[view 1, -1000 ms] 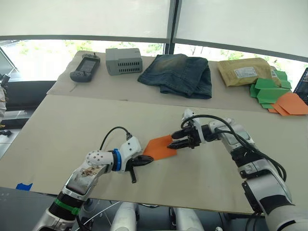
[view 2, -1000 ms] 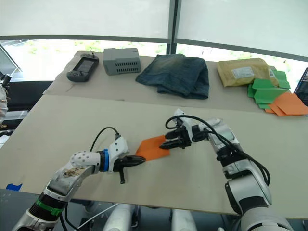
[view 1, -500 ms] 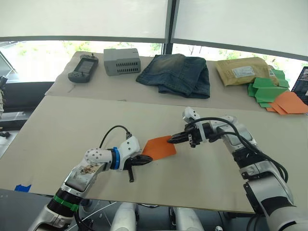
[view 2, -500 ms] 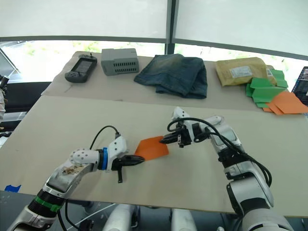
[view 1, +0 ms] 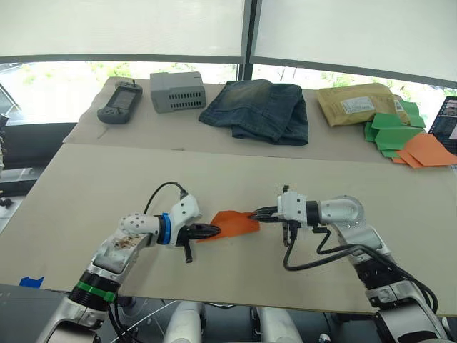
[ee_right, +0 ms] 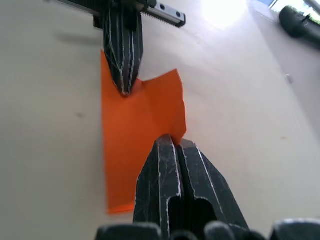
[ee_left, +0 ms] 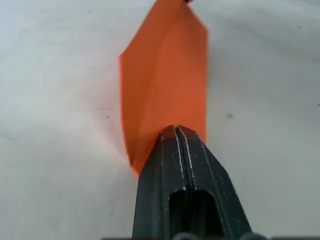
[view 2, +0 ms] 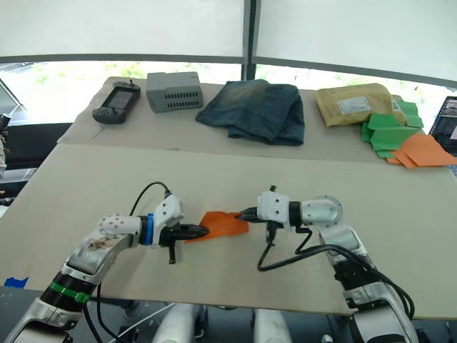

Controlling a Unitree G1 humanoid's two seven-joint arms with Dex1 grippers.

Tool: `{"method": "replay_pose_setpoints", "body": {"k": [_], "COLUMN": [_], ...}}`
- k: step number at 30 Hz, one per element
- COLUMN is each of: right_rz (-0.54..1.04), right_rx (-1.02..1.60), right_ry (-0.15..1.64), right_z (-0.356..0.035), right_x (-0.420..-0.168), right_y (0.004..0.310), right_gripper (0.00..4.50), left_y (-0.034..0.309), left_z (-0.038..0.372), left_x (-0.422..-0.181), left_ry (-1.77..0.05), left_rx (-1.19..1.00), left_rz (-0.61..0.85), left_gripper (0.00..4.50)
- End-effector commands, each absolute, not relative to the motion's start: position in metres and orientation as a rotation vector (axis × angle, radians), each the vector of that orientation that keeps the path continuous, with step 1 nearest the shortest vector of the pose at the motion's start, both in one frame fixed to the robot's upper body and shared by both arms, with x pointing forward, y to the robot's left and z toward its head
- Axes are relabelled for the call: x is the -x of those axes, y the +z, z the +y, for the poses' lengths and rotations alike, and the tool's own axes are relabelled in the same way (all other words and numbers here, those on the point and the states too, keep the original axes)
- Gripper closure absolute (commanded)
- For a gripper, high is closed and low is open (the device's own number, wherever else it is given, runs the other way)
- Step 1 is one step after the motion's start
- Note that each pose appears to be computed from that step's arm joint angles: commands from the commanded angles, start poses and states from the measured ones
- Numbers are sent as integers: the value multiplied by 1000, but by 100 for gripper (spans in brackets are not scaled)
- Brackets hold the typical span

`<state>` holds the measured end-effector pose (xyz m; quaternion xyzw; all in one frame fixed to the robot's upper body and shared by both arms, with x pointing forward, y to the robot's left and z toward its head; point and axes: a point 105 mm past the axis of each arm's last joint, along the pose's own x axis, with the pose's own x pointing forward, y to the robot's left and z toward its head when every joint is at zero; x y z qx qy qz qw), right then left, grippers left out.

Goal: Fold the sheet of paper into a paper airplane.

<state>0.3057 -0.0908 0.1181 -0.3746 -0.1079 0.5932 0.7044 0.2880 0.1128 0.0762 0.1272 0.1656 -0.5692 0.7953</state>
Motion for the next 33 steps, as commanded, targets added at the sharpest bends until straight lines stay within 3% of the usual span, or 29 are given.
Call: {"method": "replay_pose_setpoints", "body": {"k": [1,8,33], "right_rz": [-387,-467,-710], "right_rx": [996,1195,1348], "right_ry": [1209,1219,1273], "right_z": [-97,-100,-105], "right_x": [-312,-303,-252], "right_y": [127,95,63], "right_gripper": [448,448,448], "left_y": [83,84,87], "left_z": [119,122,118], "left_x": [-290,-290,-293], "left_ry": [-1234,-1243,-1276], "left_rx": [-279,-278,-337], "left_rz": [350,354,355], "left_gripper": [450,450,450]}}
